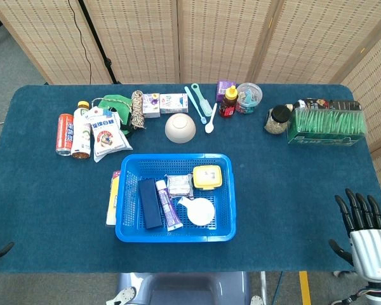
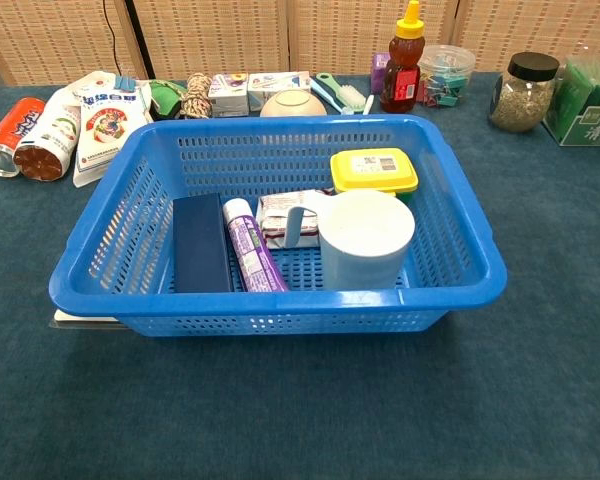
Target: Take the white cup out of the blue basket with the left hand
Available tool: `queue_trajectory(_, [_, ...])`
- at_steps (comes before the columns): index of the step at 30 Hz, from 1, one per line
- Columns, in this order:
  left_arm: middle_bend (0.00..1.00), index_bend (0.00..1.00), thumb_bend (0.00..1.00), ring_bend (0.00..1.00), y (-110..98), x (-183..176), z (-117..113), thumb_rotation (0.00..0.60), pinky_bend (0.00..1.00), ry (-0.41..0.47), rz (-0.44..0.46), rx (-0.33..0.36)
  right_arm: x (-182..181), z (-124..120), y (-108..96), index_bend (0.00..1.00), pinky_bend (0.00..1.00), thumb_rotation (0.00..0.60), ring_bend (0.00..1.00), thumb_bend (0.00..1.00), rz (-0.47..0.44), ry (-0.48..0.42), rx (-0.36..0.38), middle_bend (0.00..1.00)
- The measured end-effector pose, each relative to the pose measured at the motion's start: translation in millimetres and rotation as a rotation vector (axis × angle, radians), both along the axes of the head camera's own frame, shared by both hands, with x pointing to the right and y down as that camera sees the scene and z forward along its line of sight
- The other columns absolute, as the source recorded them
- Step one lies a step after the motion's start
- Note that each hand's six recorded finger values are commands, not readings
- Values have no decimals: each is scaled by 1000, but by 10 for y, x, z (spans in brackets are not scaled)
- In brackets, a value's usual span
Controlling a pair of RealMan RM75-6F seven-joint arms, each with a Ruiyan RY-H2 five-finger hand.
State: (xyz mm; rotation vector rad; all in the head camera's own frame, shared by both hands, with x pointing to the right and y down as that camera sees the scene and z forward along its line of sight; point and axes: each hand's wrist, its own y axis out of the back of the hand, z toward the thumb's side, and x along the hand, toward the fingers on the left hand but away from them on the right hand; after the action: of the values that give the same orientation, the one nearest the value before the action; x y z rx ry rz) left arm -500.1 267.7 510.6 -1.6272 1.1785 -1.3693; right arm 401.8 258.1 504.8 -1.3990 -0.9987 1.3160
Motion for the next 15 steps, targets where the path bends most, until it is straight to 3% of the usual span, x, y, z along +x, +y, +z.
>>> queue_trajectory(15, [0,0,0,0,-33,92,-14,600,0,32,50,22,16,-13,-6,0,0,600,0,0,13,-15,-3,0])
